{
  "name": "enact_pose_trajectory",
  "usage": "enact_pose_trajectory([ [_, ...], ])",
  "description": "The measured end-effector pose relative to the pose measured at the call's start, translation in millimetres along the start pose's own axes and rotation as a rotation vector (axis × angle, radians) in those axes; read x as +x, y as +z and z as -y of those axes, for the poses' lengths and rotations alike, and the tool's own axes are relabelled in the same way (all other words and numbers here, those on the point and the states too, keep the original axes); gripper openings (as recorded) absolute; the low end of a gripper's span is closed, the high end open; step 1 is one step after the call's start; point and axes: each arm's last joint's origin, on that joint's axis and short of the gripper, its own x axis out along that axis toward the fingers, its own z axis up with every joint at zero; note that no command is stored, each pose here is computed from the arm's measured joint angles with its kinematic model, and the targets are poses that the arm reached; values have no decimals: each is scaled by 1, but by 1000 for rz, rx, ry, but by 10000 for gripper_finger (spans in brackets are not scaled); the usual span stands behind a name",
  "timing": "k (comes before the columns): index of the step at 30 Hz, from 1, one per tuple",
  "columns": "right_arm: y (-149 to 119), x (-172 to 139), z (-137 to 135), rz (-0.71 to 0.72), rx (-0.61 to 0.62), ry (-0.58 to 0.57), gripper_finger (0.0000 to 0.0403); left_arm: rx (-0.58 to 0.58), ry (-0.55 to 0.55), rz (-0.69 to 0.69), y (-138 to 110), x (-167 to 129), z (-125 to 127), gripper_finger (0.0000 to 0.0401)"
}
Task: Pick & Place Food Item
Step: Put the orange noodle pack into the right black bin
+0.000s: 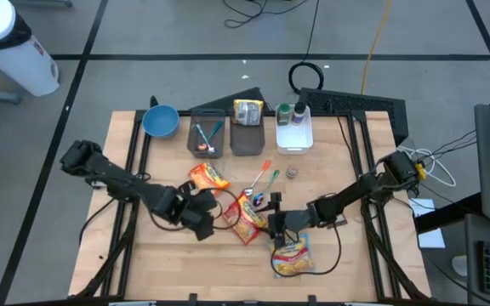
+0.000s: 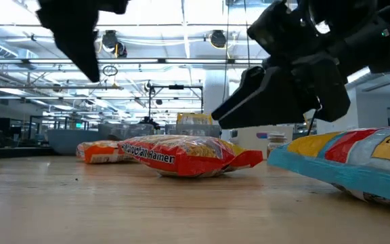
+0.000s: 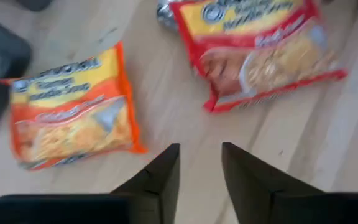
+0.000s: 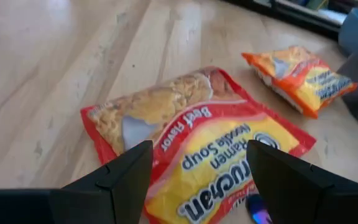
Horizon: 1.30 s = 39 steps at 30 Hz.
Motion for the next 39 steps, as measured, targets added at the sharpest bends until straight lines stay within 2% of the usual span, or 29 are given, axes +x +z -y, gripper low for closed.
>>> enact_pose_trajectory([
  [5,-9,-2,-2,-55,15,10,254,-64,-110,-25,12,4,-2,203],
  [11,-25,-13,-9,-41,19,33,254,-126,-264,-93,25,8,-8,278],
  [13,-30,-17,-10,-28,26,42,254,-127,-266,-86,28,9,-10,292],
  [19,-37,-33,-11,33,56,63,254,-124,-116,-64,22,16,-11,301],
  [25,-28,-65,-7,189,54,87,254,-139,-46,-83,16,33,-1,301],
  [28,-31,-82,0,238,80,61,254,-134,-12,-123,13,46,7,301],
  [31,-40,-96,9,257,111,6,254,-108,32,-163,19,51,19,301],
  [34,-47,-106,16,292,148,-41,254,-52,134,-208,31,46,33,301],
  [39,-48,-114,21,334,176,-58,254,68,377,-228,40,34,56,301],
])
